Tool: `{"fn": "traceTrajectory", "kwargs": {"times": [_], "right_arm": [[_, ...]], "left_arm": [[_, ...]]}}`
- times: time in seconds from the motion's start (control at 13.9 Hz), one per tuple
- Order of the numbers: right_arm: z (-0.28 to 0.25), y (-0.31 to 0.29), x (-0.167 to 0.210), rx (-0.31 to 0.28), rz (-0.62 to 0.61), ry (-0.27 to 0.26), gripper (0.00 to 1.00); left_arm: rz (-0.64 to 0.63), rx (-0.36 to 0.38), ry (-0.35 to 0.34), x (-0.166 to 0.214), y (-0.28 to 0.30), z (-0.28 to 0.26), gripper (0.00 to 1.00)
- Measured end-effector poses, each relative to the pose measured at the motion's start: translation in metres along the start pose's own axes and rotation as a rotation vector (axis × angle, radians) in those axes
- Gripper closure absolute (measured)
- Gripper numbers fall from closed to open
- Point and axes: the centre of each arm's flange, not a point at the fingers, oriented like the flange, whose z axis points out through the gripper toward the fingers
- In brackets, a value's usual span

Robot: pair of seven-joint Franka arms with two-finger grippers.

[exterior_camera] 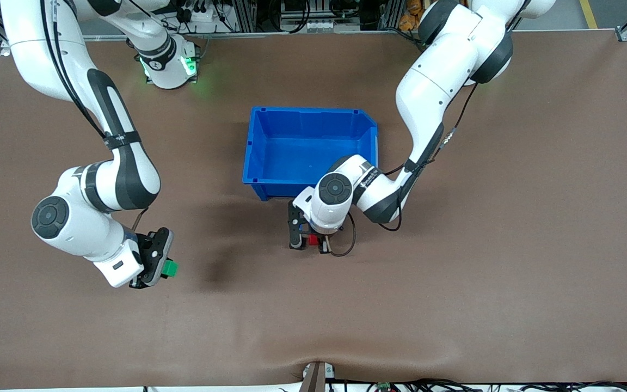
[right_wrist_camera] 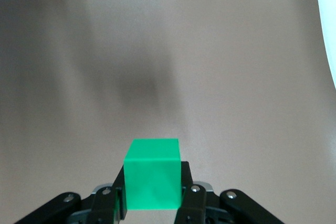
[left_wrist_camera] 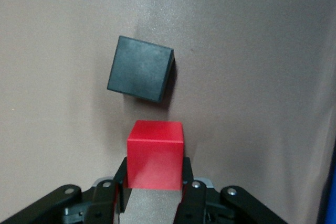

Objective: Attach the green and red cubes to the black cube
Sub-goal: 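Place the red cube against the black cube with the left gripper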

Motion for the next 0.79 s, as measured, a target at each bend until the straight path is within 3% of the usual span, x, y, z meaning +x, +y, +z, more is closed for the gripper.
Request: {"fn": "traceTrajectory", "kwargs": {"times": [0.79], "right_arm": [[0.0, 0.0001, -0.0001, -0.001, 0.0, 0.0, 0.6]], "left_arm": [[0.007, 0.024, 0.009, 0.0046, 0.0012, 0.0013, 0.6]]}}
